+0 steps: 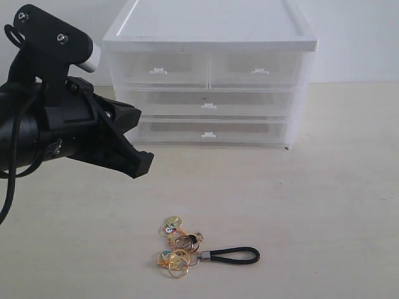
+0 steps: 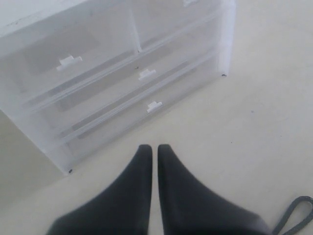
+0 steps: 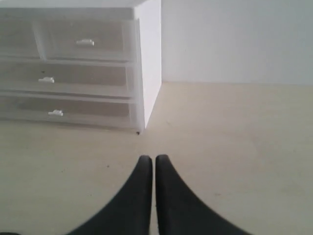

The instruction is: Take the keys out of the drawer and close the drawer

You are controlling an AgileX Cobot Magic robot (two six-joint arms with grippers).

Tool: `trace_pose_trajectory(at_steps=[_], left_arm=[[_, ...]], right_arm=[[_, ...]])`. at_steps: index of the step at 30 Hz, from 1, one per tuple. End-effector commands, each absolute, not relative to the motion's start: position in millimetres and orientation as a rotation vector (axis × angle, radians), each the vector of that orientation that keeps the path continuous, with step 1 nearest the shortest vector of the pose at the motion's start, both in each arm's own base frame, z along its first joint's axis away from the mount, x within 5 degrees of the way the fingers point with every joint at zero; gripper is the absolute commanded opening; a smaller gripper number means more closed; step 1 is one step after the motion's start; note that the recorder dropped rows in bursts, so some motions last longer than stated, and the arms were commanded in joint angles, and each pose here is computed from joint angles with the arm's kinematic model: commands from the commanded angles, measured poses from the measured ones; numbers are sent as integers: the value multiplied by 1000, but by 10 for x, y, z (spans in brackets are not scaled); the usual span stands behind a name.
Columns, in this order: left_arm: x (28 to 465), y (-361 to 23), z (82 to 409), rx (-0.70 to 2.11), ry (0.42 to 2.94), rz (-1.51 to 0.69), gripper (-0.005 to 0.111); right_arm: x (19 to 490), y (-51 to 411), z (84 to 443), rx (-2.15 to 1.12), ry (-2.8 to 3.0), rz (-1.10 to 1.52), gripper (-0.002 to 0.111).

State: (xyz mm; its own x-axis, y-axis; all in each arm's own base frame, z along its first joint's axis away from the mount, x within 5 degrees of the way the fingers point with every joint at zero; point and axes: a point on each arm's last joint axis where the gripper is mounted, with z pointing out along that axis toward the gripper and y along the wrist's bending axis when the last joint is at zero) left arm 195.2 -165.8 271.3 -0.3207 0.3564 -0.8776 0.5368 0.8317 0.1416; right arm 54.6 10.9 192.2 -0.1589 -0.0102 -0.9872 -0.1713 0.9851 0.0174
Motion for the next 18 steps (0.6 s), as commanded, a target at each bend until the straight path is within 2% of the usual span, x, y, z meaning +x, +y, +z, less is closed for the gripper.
trace_pose_trajectory(at_steps=[1, 18], left_arm=[[1930, -1655, 2721, 652, 1946, -228, 4], [1930, -1655, 2721, 652, 1946, -228, 4]], right_arm=[[527, 115, 1836, -99, 1812, 185, 0], [525, 116, 1830, -66, 1822, 211, 0]])
